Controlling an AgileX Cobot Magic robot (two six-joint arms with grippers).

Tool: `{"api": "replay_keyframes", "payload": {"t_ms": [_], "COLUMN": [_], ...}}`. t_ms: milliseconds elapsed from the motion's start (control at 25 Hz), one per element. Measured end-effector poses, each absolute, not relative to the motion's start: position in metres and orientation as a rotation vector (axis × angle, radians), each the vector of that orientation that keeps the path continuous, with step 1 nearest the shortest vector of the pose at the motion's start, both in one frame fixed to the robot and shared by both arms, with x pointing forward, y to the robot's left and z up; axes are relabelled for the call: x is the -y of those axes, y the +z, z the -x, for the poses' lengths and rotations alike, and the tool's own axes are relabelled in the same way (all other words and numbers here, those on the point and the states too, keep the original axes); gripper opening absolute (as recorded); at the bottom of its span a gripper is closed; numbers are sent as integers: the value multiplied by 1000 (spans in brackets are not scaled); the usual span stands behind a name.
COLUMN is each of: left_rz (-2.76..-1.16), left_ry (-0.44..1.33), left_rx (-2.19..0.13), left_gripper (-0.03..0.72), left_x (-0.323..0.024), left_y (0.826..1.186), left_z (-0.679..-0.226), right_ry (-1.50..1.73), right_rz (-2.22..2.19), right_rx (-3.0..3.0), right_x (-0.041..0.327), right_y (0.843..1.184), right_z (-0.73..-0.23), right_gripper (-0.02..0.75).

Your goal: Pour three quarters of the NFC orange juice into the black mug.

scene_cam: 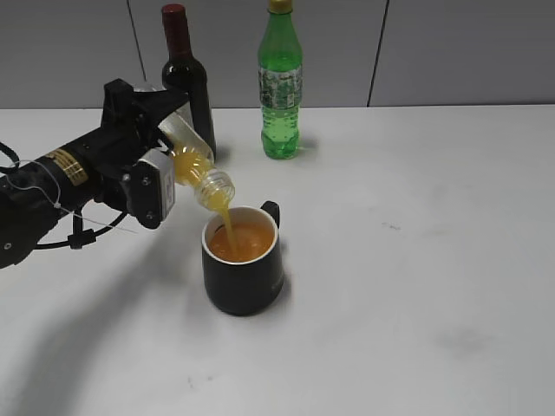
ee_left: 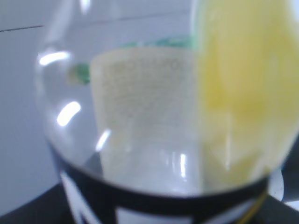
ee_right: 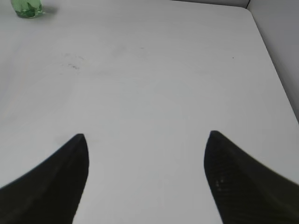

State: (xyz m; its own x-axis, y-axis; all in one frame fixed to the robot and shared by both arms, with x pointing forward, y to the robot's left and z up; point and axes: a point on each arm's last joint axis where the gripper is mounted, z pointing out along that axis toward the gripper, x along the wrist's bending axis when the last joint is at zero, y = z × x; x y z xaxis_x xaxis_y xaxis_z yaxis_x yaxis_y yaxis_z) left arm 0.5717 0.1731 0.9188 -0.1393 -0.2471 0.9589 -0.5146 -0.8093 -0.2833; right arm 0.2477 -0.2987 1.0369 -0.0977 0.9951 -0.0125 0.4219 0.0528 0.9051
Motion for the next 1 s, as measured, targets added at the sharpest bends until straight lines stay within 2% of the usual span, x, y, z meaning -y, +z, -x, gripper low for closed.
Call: {"api": "replay_keyframes", "payload": {"t_ms": [280, 560, 760, 1000], "left_rz": [-1928, -1934, -1884, -1728], "left_ry": [1956, 1748, 1518, 1227], "left_rx": [685, 378, 38, -445], "left_gripper": [465, 465, 465, 465], "left_x": [-173, -173, -173, -178], "left_y": [911, 896, 891, 890], "left_z": [-572, -572, -573, -575], "right_ry": [1013, 1013, 1013, 1013], "right_rz": [-1452, -1452, -1452, -1452], "right_rx": [-1615, -1615, -1615, -1615], "right_x": [299, 299, 299, 299], "right_y": [1037, 1037, 1037, 1037], "right_z": [-248, -248, -248, -248], "right_gripper": [584, 584, 584, 584]}}
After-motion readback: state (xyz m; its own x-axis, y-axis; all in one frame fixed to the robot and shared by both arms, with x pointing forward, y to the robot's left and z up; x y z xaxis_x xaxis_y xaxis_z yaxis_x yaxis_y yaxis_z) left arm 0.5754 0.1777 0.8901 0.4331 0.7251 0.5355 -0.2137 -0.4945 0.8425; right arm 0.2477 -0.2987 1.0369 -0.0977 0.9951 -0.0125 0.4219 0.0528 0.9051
